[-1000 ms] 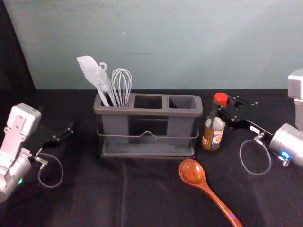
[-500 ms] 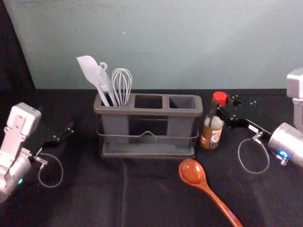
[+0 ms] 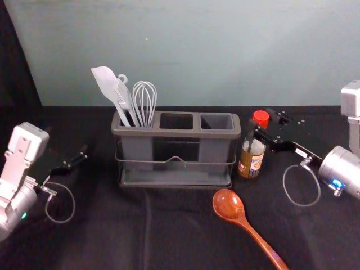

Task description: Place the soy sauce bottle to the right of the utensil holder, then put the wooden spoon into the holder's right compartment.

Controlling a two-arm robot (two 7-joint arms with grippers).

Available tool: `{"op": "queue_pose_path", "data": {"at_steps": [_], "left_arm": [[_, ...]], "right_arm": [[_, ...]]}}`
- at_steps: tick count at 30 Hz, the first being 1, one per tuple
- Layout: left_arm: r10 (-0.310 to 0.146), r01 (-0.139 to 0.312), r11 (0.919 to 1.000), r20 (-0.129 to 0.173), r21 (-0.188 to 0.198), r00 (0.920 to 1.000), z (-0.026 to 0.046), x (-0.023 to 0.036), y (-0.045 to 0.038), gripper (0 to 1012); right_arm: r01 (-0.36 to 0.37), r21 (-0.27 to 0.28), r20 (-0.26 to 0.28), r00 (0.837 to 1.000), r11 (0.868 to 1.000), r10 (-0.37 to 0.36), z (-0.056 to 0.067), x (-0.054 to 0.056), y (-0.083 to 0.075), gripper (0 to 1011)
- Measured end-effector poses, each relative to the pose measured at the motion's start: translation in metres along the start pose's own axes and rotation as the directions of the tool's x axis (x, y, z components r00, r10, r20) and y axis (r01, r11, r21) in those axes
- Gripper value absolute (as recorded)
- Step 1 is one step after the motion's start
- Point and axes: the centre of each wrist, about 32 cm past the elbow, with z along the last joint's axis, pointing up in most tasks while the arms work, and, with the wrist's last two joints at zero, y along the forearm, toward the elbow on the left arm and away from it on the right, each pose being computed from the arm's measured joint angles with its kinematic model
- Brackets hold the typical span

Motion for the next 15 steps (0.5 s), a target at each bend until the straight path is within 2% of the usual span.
{"op": "queue_pose_path", "data": {"at_steps": [9, 15], "left_arm": [[0.000, 0.000, 1.0000, 0.000, 0.000, 1.0000, 0.0000, 0.0000, 0.0000, 1011], [0.000, 0.000, 1.0000, 0.000, 0.000, 1.0000, 0.0000, 0.0000, 0.0000, 1011]], "right_arm": [[0.000, -0.001, 0.000, 1.000, 1.000, 0.000, 0.0001, 0.0000, -0.0003, 868], [0.000, -0.001, 0.000, 1.000, 1.000, 0.000, 0.0002, 0.0000, -0.0003, 1002]]}}
